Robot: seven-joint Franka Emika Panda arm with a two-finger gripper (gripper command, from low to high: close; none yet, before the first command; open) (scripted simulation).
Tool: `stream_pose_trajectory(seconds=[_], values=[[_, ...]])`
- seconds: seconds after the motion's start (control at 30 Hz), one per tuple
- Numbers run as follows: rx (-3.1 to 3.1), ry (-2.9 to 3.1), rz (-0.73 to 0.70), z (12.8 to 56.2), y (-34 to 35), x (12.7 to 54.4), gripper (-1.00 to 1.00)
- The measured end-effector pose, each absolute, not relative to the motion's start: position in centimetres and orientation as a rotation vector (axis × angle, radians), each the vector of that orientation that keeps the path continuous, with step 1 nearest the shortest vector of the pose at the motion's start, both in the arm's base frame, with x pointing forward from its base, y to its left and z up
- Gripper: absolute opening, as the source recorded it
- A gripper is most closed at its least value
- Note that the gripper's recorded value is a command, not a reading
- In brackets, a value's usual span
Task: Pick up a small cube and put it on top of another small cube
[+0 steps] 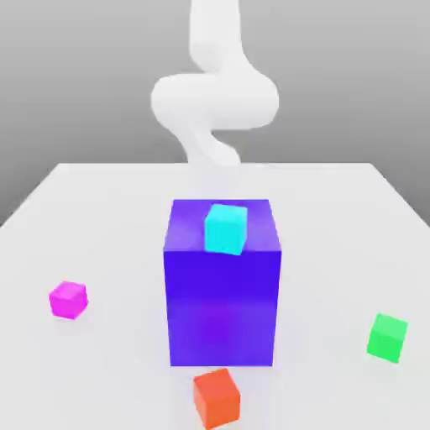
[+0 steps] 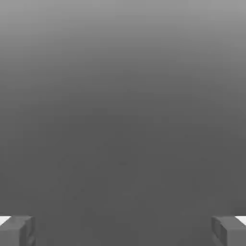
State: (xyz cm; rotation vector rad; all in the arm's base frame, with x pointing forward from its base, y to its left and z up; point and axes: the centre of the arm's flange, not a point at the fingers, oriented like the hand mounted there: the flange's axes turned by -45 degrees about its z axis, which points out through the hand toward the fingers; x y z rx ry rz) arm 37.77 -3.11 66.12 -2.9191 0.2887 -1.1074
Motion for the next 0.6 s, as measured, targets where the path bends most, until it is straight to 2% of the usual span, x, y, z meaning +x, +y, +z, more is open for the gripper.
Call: stream_pose_trajectory(seconds=[0.13, 0.27, 0.43, 0.6], values=[[-2.904, 0.755, -0.909, 57.1, -9.3, 40.9, 0.0], [-2.809, 1.196, -0.716, 48.2, -15.5, 41.1, 0.0], [-2.582, 1.718, -0.472, 37.2, -22.2, 37.7, 0.0], [-2.244, 2.182, -0.225, 27.1, -26.4, 31.3, 0.0]])
